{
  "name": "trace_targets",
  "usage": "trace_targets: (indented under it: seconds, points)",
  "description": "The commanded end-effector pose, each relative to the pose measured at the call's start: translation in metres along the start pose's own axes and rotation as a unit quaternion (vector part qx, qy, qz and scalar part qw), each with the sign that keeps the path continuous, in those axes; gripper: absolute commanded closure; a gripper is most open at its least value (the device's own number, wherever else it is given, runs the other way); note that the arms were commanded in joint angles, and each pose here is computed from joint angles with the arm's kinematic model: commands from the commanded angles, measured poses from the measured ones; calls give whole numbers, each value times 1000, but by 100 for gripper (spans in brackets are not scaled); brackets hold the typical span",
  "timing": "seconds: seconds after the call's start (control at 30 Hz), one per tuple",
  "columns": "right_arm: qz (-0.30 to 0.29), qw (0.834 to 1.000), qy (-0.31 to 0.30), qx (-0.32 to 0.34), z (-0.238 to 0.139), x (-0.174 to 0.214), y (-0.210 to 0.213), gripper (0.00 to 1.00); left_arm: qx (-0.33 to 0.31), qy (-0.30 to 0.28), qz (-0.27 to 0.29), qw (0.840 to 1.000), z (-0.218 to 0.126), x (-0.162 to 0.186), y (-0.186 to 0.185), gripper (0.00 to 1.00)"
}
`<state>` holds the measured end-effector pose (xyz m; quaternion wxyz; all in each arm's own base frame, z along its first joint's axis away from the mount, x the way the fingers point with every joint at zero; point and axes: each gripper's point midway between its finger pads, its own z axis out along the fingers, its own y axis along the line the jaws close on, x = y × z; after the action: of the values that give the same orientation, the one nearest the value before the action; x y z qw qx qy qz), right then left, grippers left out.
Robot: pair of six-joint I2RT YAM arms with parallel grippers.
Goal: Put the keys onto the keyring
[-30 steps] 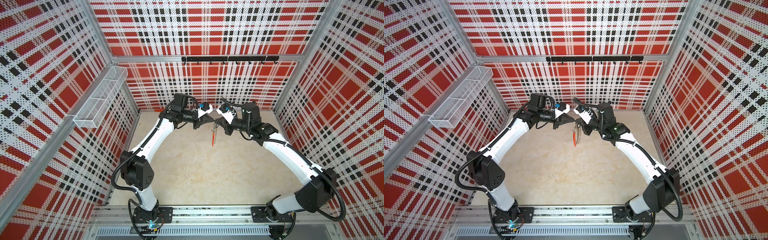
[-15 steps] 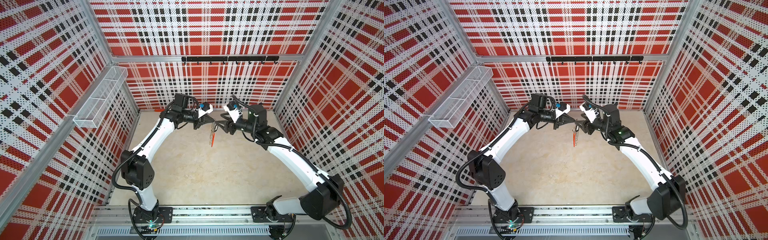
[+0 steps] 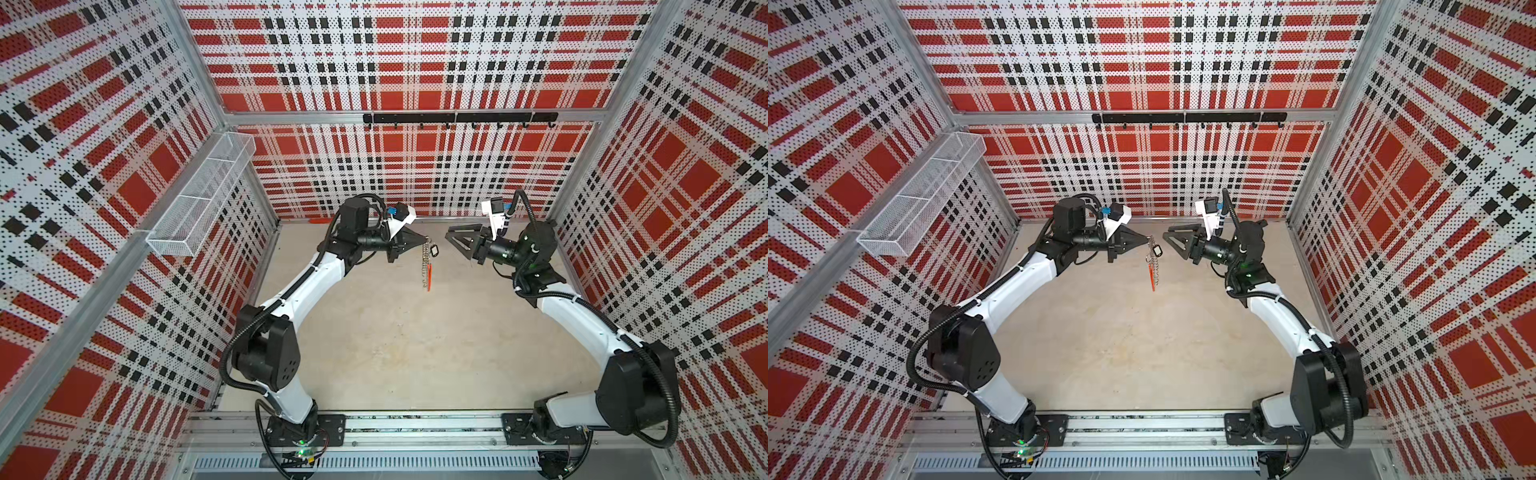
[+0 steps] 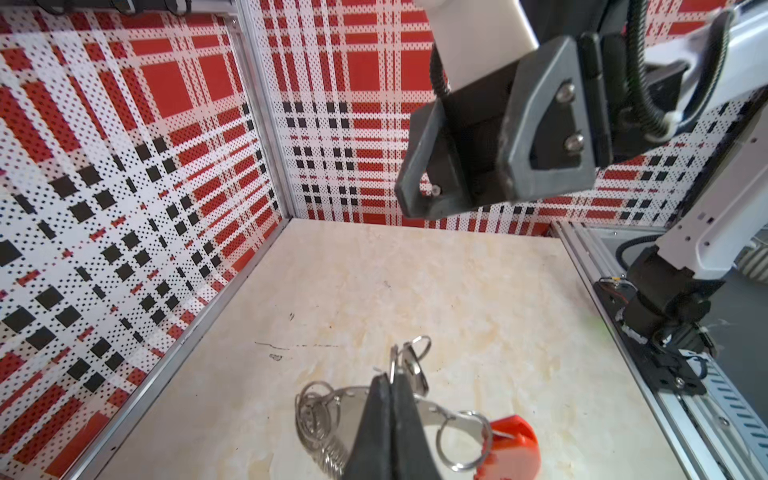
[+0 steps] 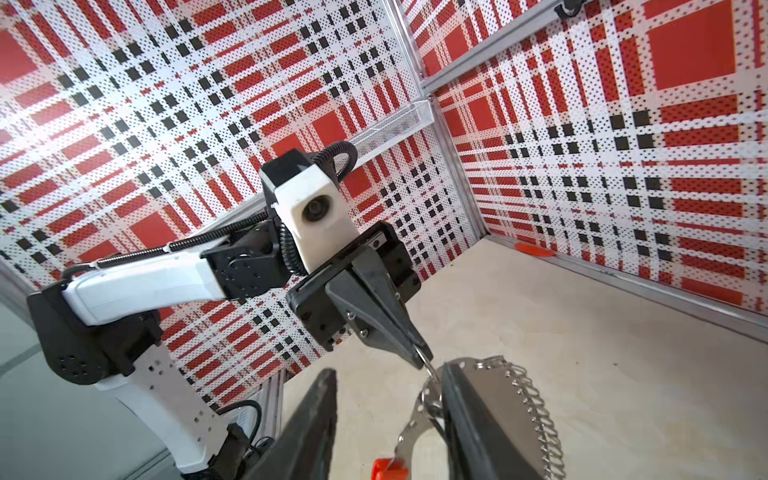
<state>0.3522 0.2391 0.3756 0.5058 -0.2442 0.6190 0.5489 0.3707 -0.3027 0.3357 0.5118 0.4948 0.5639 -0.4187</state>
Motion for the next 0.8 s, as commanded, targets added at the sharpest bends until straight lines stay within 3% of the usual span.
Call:
trace_targets:
  seconds: [0.0,0.47,0.77]
  points:
    - [9,998,-28,-47,3,-15,15,58,7,-95,48,994,-19,-65,-17,100]
    - [16,991,-14,-132,27,-7,32,56,10,-149,3,989,-27,-92,-15,100]
    - [5,991,-4,-135,36,-7,33,58,21,-160,-2,987,-29,-95,-17,100]
